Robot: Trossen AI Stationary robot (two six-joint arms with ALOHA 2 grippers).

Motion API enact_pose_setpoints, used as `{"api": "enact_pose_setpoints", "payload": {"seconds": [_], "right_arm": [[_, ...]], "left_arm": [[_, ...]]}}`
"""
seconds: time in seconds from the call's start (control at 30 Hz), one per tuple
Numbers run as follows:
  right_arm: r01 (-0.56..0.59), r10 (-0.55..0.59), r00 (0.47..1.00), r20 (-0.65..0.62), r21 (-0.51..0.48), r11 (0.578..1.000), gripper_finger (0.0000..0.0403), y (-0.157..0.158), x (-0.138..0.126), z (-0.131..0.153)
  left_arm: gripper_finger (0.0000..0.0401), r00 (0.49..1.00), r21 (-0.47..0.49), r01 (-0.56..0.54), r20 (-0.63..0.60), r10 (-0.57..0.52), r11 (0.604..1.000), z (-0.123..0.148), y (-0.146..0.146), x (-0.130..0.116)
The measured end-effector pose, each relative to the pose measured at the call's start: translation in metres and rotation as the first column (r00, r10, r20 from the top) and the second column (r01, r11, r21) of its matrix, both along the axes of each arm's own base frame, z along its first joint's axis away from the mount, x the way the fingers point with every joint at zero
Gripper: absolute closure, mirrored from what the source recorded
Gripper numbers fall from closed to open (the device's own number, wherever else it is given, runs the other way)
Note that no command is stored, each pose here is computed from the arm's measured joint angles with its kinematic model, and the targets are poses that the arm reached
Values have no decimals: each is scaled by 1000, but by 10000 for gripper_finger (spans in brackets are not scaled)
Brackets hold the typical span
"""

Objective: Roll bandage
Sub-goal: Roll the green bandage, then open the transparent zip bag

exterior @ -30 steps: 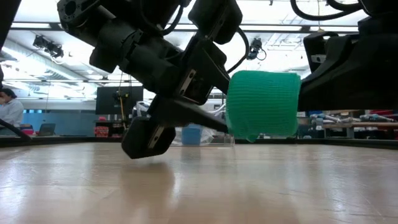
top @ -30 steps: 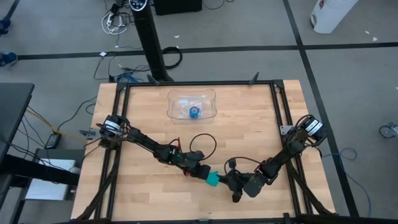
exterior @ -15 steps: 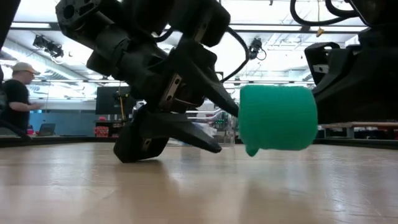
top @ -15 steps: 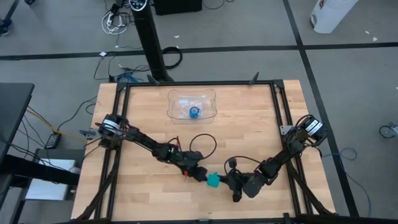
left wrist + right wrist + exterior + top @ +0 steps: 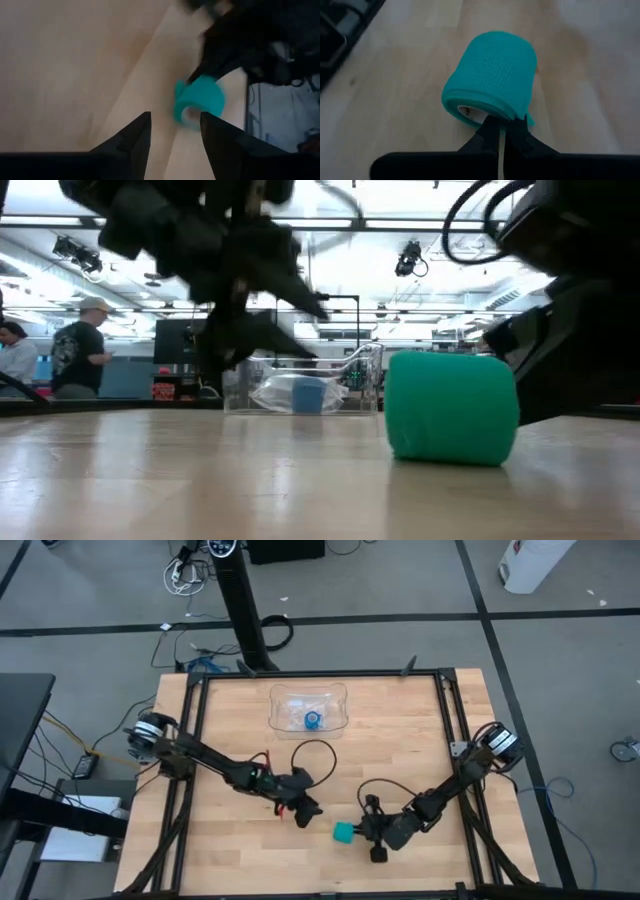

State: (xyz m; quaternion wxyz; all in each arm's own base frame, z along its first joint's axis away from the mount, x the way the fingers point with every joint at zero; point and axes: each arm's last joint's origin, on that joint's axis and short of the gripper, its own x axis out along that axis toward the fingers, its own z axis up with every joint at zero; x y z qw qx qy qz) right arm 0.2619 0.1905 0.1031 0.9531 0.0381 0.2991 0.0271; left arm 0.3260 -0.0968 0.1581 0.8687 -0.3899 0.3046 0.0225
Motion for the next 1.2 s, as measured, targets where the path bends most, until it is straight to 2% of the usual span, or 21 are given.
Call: {"api": "enact_pose_setpoints", "payload": {"seconds": [0.17, 0.33, 0.53, 0.67, 0.83, 0.93, 1.07, 1.2], "right_arm": [[74, -61, 996, -70, 202, 977, 403, -12, 10, -1], [158, -123, 985, -123, 332, 930, 403, -27, 20, -1], [187, -154, 981, -114, 393, 900, 403, -41, 30, 2], [193, -162, 981, -108, 409, 892, 397, -46, 33, 5], [191, -146, 979, -141, 402, 896, 357, -48, 29, 13], [216, -165, 973, -164, 380, 899, 325, -51, 25, 18], [247, -184, 962, -201, 359, 900, 290, -53, 22, 18], [259, -198, 958, -208, 333, 906, 276, -57, 16, 30]], "left_arm": [[225, 991, 209, 48, 113, -73, 977, 23, -2, -5], [225, 970, 390, 124, 147, -195, 912, 31, -12, -10], [225, 948, 557, 168, 134, -287, 814, 31, -25, -15], [225, 944, 620, 125, 167, -286, 775, 34, -35, -18], [225, 933, 701, 32, 234, -272, 713, 42, -51, -24], [225, 936, 708, -28, 266, -230, 706, 42, -54, -28], [225, 955, 663, -58, 254, -151, 747, 28, -49, -34], [225, 953, 611, -171, 301, -28, 773, 26, -40, -45]]}}
